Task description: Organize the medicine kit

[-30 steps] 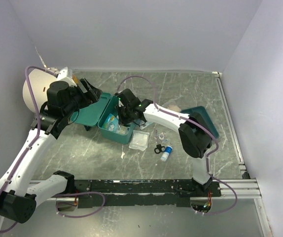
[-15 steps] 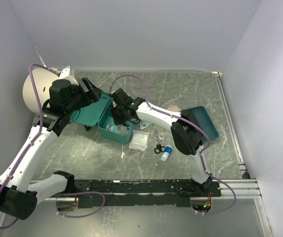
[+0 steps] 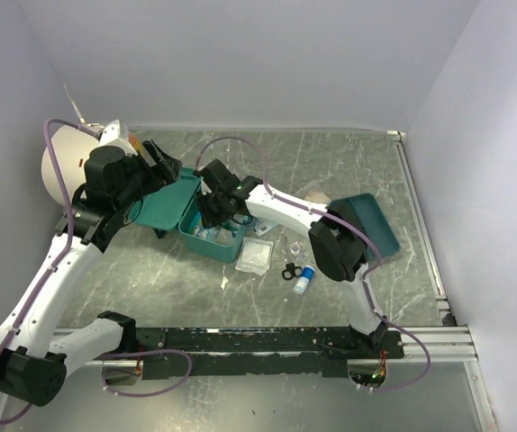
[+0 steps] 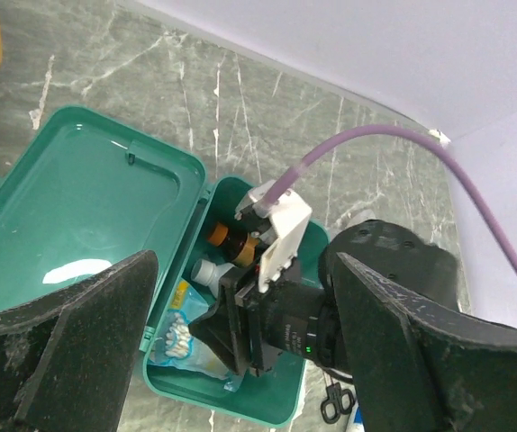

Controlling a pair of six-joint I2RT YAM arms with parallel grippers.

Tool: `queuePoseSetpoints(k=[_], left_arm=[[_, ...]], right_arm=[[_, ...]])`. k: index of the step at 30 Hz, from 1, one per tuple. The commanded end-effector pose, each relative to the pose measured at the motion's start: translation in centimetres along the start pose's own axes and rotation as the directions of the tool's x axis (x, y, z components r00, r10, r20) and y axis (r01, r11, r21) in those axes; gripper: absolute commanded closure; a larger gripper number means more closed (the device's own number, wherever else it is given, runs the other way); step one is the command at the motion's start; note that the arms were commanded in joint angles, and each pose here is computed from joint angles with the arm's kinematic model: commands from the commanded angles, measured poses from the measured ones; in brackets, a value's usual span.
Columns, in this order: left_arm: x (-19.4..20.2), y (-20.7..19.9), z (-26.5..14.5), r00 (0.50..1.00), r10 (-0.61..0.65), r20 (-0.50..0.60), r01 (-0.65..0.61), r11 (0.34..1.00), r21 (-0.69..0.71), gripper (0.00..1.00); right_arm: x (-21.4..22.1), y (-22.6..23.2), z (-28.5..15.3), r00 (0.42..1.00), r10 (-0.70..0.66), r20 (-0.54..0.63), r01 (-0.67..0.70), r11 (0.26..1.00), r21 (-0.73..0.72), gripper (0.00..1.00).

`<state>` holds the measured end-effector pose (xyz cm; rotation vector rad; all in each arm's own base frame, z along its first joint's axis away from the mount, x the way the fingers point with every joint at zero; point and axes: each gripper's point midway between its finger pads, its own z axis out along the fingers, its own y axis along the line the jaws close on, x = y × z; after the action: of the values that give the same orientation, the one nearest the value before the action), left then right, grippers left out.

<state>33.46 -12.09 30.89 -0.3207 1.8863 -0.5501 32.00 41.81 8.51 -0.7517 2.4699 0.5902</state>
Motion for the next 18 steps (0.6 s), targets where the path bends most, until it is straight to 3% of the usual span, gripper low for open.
queuePoseSetpoints(k=[1,10,18], left_arm=[[-2.0,-0.5,-0.9,0.998,0.003,0.063,-0.002,1.0,-0.005,0.1],[-2.4,-0.6,-1.0,0.997,0.014,0.069,-0.014,1.0,-0.008,0.09],[-2.8,-1.1,-1.0,0.997,0.019,0.072,-0.019,1.0,0.008,0.09]], right_arm=[[1.3,0.5,2.5,0.999,-0.015,-0.049,0.014,0.999,-0.029,0.67],[3.2,-1.6,3.8,0.994,-0.004,-0.109,0.013,0.997,0.082,0.67],[-1.9,0.8,-0.3,0.999,0.039,0.038,-0.04,0.999,0.023,0.63]])
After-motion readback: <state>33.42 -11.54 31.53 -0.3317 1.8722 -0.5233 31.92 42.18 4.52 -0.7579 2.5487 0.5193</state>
